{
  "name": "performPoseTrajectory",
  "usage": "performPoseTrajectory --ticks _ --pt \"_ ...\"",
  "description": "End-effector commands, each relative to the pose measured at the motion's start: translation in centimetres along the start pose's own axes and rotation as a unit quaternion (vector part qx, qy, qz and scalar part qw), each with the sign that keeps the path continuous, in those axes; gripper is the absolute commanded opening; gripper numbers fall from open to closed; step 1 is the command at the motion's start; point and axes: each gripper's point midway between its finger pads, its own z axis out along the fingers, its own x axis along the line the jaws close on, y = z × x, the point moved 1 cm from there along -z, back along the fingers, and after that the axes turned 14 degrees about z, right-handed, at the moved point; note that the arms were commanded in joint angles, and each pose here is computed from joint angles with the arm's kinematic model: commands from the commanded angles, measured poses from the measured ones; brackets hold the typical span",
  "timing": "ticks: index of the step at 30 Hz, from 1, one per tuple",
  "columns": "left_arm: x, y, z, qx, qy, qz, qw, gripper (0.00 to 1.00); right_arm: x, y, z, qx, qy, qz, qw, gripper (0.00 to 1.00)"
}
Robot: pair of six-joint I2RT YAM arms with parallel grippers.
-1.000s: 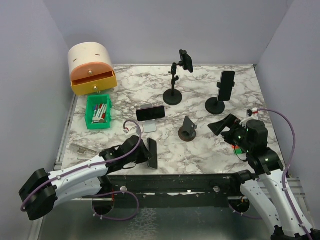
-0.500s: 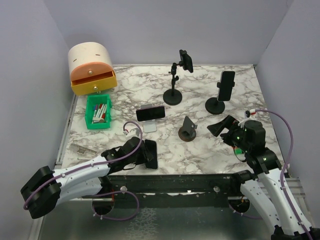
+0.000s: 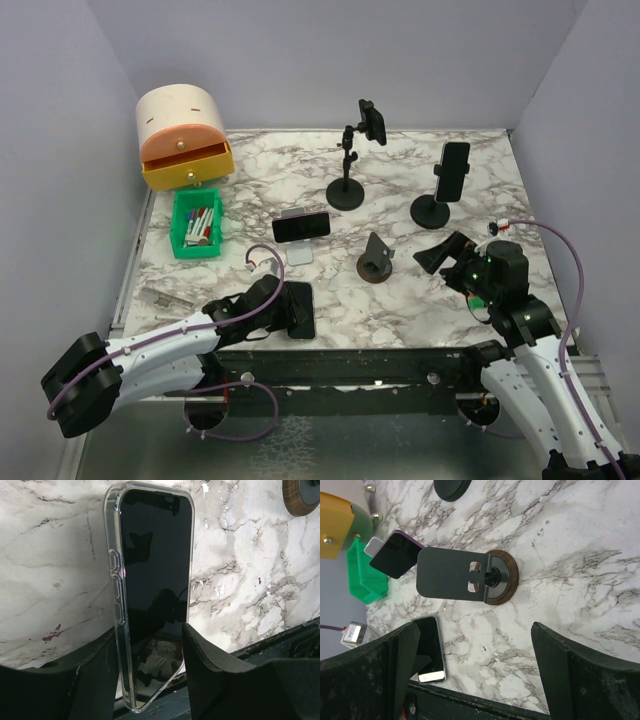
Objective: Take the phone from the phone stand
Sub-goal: Place the phone at the center of the board.
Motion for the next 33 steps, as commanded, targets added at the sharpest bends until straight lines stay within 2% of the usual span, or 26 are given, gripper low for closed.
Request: performPoseTrajectory --ticks 1,24,28,33 --pt "1.3 -0.1 0.0 0.002 0.03 0.01 1.0 0.53 0.0 -0.3 0.3 0.006 0.007 -0.008 1.0 0.98" --pt "2.0 0.7 -1.2 -0.015 0.052 0.005 0.999 0.58 -0.8 -0.8 0.9 0.012 0.001 -0.011 1.0 0.98" --pt "1.0 2.2 -2.2 -0.025 0.047 0.021 0.998 0.58 -0.5 -0.6 0.9 0.012 0.003 -0.015 1.0 0.98" --pt "-0.6 4.7 -4.0 -0.047 0.042 0.046 0.997 0.66 0.0 0.0 0.9 0.001 0.008 -0.025 1.0 0.98"
